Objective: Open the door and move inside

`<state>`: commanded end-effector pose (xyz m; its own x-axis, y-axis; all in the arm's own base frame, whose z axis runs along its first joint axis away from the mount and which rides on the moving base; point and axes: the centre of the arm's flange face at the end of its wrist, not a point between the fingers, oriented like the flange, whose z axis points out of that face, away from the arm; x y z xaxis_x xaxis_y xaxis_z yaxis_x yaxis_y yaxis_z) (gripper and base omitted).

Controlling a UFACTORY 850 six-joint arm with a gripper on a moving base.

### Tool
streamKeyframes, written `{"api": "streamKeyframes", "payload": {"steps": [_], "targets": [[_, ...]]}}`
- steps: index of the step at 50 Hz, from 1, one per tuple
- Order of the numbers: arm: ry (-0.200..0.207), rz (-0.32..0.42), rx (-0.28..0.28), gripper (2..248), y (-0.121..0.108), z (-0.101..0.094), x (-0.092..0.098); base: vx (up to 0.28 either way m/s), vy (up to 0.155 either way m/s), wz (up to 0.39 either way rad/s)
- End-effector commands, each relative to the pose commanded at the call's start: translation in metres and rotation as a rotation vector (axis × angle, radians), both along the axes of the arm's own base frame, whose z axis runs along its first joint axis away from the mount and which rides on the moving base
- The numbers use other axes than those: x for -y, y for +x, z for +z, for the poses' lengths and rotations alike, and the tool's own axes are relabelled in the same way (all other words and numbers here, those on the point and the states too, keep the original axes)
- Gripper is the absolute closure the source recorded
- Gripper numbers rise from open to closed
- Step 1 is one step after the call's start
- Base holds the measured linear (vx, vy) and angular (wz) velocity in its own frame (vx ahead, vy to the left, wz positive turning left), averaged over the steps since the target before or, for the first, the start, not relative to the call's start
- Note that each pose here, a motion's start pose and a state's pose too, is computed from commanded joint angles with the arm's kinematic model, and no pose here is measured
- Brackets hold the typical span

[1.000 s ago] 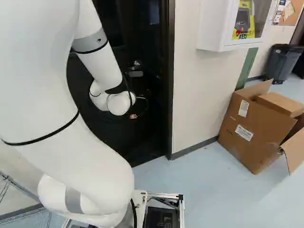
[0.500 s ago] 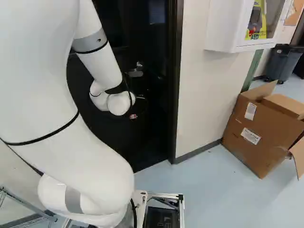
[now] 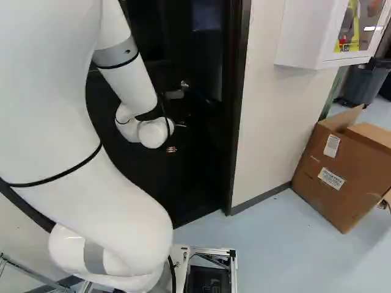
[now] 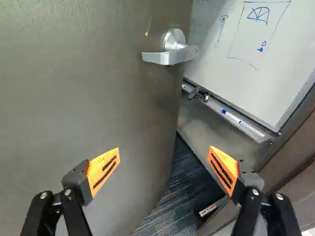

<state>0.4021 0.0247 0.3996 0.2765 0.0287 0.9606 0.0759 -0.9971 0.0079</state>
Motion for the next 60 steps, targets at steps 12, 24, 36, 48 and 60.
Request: {"api": "streamKeyframes", "payload": {"steps": [12,24,36,48,60], "targets": [[0.0,0.0,0.0,3,0.0,0.0,0.0,0.061,0.075,-0.012],[0.0,0.0,0.0,3,0.0,0.0,0.0,0.054,0.065,-0.012],[0.0,0.0,0.0,3,0.0,0.0,0.0,0.014,0.017,-0.007],[0.0,0.001,0.0,3,0.0003,0.0,-0.0003,-0.001,-0.002,0.001],[0.0,0.012,0.0,3,0.0059,0.0,-0.0053,0.0,0.0,0.0]]}}
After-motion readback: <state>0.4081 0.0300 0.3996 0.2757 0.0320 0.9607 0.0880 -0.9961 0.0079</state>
